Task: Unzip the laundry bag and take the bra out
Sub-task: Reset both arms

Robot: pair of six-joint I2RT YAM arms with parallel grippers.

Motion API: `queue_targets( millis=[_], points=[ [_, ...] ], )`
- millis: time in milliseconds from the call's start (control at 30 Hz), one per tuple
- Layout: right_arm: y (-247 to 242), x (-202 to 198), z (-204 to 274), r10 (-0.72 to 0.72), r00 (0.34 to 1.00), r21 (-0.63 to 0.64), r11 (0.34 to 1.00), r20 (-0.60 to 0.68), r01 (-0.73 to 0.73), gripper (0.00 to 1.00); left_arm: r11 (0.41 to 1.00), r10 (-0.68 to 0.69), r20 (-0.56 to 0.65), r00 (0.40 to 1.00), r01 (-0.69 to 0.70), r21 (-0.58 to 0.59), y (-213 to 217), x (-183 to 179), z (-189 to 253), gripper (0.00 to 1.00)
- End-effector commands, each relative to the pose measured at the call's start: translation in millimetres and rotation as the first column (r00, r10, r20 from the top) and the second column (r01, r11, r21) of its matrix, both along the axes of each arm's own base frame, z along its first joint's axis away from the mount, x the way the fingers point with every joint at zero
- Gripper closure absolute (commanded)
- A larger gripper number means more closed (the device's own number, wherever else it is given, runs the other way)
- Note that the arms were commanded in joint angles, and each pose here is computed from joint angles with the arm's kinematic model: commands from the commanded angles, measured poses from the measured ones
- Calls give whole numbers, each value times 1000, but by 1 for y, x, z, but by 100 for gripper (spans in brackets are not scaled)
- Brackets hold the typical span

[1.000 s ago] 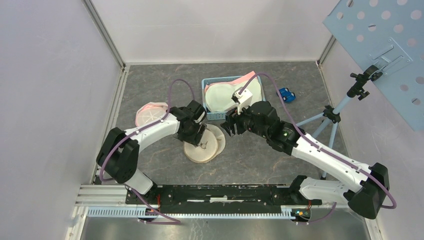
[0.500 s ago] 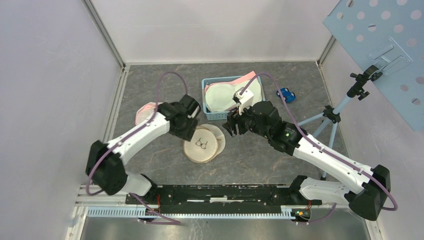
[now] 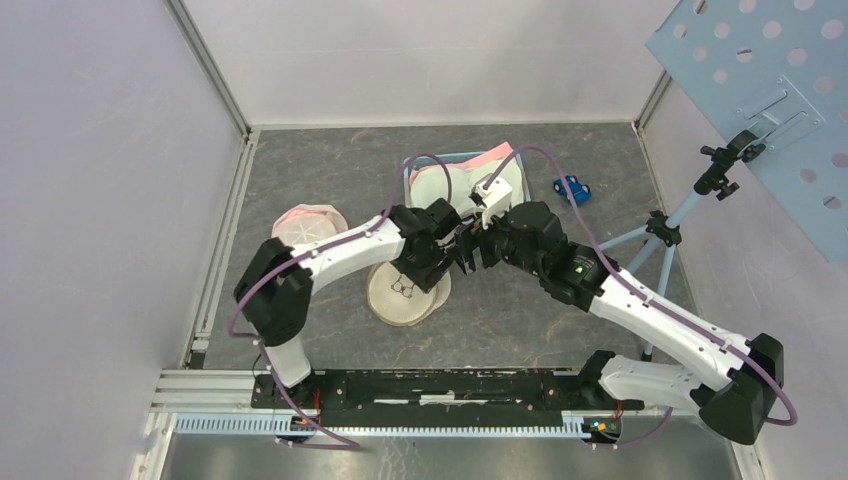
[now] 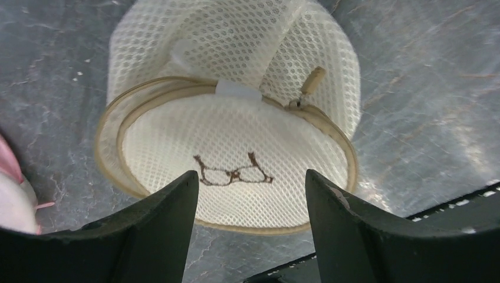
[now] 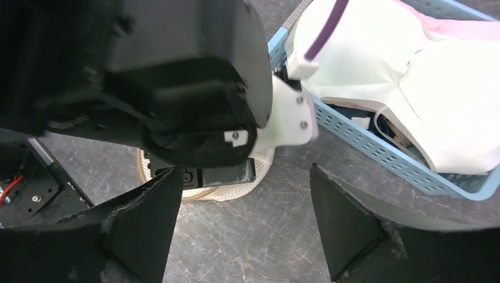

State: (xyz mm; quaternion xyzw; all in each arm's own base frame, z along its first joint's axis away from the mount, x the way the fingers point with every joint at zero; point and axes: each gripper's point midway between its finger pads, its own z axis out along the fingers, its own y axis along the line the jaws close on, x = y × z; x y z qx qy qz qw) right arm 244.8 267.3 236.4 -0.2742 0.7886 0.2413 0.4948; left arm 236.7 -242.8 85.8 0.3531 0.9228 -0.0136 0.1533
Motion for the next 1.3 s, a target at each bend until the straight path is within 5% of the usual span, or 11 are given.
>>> queue_targets(
  millis=[0, 333, 567, 900, 1000, 1267],
  points=[
    [-10, 7, 22, -40, 997, 24, 999, 62, 38, 13, 995, -77, -9, 997, 78, 66, 1, 5, -21, 27],
    [-13, 9, 25, -40, 997, 19, 999, 69, 39, 10, 947, -70, -146, 987, 112, 301, 73, -36, -52, 27],
    [-13, 9, 23, -33, 997, 15, 999, 65, 32, 10, 892, -12, -22, 1000, 20, 451, 111, -25, -36, 26],
    [-18, 8, 27, -42, 996, 9, 999, 73, 42, 8, 958, 27, 30, 999, -35, 283, 89, -11, 7, 8],
    [-21, 10, 30, -52, 995, -2, 999, 82, 53, 6, 975, 121, 93, 988, -136, 174, 94, 4, 36, 0],
    [-33, 24, 45, -93, 987, -41, 994, 129, 99, 2, 937, 305, 184, 934, -261, -232, 101, 37, 124, 0]
  ],
)
